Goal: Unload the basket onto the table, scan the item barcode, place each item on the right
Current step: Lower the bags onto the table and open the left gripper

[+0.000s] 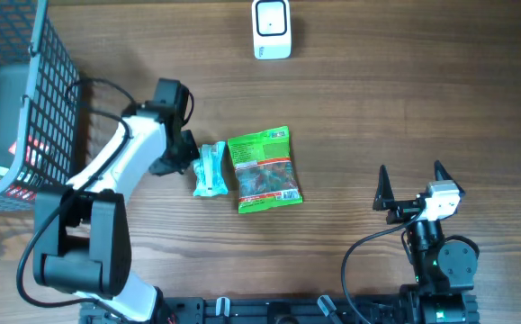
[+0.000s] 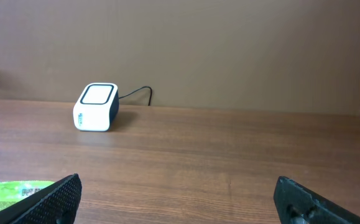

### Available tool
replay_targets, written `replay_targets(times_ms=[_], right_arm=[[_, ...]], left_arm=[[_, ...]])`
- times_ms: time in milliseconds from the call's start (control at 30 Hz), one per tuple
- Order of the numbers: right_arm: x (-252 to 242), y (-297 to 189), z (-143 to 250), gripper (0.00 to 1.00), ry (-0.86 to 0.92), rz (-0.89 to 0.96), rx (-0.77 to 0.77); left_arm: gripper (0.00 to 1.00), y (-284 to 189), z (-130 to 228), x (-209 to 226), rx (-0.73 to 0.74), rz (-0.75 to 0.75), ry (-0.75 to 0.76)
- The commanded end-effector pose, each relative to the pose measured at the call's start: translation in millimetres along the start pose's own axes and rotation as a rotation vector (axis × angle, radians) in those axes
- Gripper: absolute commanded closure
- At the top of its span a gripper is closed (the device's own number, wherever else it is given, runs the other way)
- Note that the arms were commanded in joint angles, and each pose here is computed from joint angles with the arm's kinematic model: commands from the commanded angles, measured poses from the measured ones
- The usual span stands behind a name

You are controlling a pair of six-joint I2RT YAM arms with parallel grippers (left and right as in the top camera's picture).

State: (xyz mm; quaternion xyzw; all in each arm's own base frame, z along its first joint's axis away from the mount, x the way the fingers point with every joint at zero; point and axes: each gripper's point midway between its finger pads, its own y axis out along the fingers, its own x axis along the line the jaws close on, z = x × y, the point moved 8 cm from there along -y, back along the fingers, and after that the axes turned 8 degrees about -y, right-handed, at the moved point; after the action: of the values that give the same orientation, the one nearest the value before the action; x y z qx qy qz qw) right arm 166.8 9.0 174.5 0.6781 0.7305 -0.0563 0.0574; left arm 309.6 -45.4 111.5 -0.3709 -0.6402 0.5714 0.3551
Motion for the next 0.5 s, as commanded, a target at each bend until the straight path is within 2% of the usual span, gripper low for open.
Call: replay_targets(times_ms=[0,67,133,200,300,467], right_arm=[[0.2,-0.2,-0.7,0.0,-0.005,-0.005,-0.007],[0.2,-0.2,-0.7,0.0,-0.005,-0.005,-0.007],[0.2,-0.2,-0.7,0.0,-0.004,-0.005,-0.007],[0.2,-0.2,-0.7,0.0,-0.005,-0.005,-0.007],[0.2,-0.2,-0.7,0.0,-0.005,-0.005,-0.007],[0.2,-0.2,-0.7,0.0,-0.005,-0.005,-0.007]], left_arm=[[0.89,36.9,14.4,8.3,-0.055,0.035,-0.004],[0.92,43.2,16.9,1.8,-0.054,0.111,0.051],[0.92,41.2,25.3,-12.1,0.009,0.227,0.122],[0.91,40.3,35.4,-18.0,0.045,0.238,0.15],[0.84,38.8,52.9,-31.3,0.068,0.23,0.207],[0.82,35.5,61.7,-55.7,0.017,0.282,0.254]])
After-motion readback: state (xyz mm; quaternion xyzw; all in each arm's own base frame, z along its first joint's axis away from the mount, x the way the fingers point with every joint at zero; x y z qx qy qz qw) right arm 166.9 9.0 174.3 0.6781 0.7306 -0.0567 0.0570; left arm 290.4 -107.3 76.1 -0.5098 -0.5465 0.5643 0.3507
